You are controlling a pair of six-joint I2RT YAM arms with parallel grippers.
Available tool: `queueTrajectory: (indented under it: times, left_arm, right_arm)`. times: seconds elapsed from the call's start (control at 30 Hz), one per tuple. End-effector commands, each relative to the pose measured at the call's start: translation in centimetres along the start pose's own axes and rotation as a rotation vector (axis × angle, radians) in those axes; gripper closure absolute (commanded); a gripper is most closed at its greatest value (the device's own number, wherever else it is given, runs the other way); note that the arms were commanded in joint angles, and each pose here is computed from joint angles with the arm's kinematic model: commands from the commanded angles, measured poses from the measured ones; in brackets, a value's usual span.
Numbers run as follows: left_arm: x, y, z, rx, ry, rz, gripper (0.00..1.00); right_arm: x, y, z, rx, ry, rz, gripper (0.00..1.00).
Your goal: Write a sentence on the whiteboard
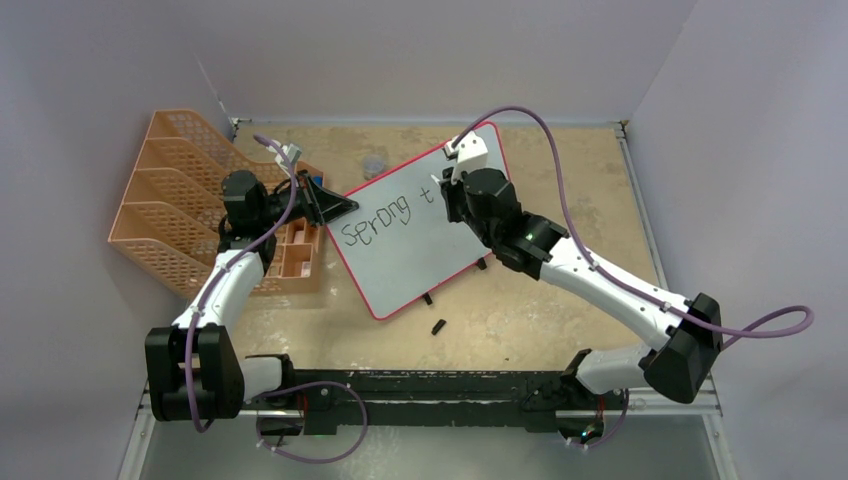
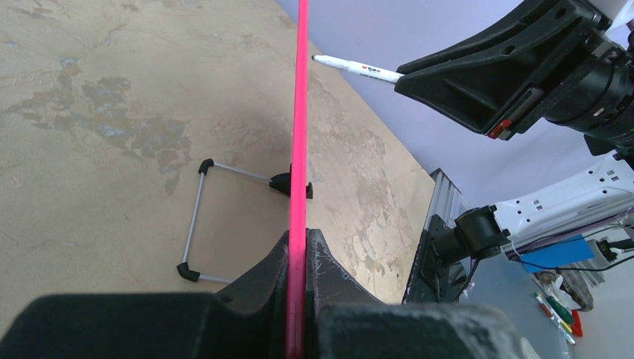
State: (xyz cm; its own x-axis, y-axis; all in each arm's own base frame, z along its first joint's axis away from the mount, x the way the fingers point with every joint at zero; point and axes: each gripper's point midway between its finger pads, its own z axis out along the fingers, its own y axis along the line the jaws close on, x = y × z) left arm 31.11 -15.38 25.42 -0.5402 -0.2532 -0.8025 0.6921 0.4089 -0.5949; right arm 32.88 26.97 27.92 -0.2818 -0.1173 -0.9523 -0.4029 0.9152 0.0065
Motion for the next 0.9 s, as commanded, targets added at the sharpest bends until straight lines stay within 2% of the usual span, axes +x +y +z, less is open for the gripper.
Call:
queueTrajectory:
  times: [0.0,0.87]
  left_arm:
    - [0.6,-1.0,0.4,0.057,0.041,0.033,1.00]
    - [0.5,-1.1,0.4,0.060,0.042,0.034,1.00]
  right_arm:
    - [-4.5,0.5,-0.3,-0.027,-0.114,0.026,1.00]
    - [-1.2,0.7,0.2,-0.038,0.005,0.004,1.00]
